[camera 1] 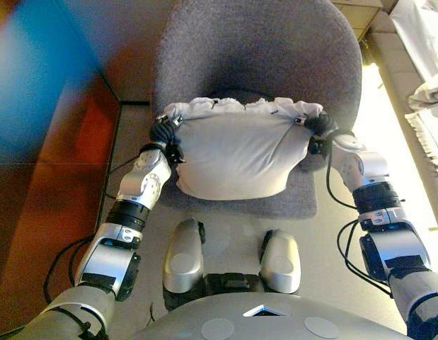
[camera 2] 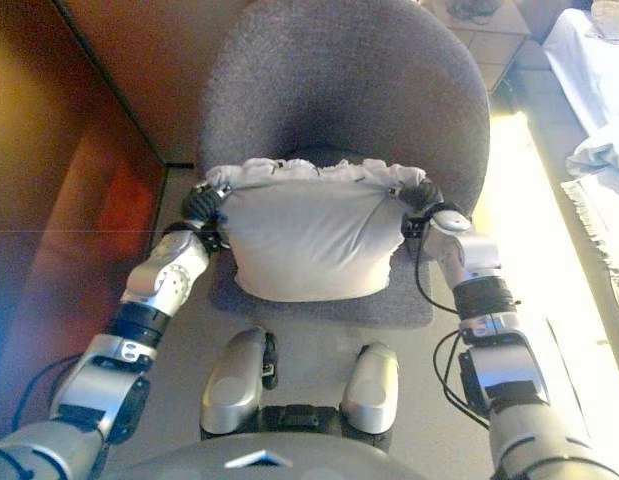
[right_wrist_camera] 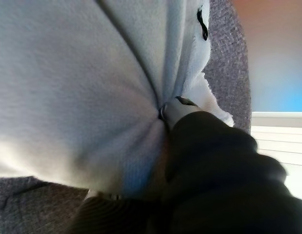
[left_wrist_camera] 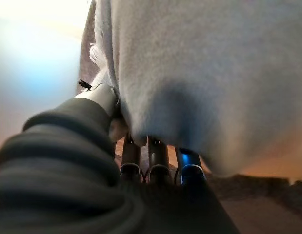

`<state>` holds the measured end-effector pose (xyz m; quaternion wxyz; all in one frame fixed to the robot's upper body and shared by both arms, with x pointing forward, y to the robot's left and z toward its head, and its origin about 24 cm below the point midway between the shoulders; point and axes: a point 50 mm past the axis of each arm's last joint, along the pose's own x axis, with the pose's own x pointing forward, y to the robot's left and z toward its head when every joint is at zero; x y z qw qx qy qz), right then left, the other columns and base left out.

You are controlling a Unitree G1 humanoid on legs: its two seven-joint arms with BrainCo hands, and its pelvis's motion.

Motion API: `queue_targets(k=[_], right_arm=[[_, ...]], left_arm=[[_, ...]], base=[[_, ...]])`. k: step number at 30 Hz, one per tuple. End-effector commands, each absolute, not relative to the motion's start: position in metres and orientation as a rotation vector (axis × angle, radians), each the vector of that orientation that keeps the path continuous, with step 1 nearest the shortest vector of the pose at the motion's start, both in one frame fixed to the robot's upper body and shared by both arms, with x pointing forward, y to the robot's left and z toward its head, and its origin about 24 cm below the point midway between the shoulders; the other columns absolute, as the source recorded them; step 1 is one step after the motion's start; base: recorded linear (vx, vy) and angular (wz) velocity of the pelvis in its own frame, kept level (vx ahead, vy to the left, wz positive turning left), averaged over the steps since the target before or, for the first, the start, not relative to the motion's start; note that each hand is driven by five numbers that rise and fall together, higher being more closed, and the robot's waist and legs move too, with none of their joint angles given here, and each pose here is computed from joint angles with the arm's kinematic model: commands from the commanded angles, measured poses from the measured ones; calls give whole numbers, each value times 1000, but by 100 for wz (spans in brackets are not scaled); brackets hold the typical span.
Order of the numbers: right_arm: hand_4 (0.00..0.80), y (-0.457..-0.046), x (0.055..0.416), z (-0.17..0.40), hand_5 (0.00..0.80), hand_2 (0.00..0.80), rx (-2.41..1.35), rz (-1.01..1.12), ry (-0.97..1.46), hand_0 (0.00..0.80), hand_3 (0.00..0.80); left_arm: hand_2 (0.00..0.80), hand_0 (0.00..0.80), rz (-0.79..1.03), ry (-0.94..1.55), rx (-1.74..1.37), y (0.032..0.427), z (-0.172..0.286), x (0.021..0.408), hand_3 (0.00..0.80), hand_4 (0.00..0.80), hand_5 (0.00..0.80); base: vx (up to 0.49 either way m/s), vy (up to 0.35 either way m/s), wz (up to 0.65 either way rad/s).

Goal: Pick up the cushion and take it to the sofa

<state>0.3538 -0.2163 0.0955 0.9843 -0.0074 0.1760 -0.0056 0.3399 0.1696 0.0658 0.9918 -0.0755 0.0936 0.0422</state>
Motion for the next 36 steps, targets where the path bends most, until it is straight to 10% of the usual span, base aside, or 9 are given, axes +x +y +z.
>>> queue_targets(k=[1, 13, 14, 15, 16, 36], right_arm=[[800, -239, 364, 141, 800, 800, -81, -45, 163, 800, 800], [800, -216, 363, 125, 800, 800, -188, 47, 201, 800, 800], [417, -215, 363, 122, 417, 417, -199, 37, 216, 417, 417], [0, -216, 362, 117, 0, 0, -213, 17, 242, 0, 0], [0, -216, 362, 113, 0, 0, -216, -3, 258, 0, 0], [0, -271, 339, 98, 0, 0, -247, -216, 218, 0, 0]], left_arm=[[800, 800, 115, 134, -171, 175, 59, 334, 800, 800, 800], [800, 800, 196, 197, -242, 174, 39, 328, 800, 800, 800], [800, 800, 201, 219, -240, 174, 35, 327, 800, 800, 800], [85, 85, 206, 242, -234, 173, 31, 326, 85, 85, 85], [0, 0, 216, 257, -229, 172, 28, 325, 0, 0, 0], [0, 0, 301, 100, -45, 219, 45, 320, 0, 0, 0]], base=[[25, 109, 9], [21, 69, 2], [38, 38, 5], [40, 36, 3], [36, 37, 1], [11, 5, 2]])
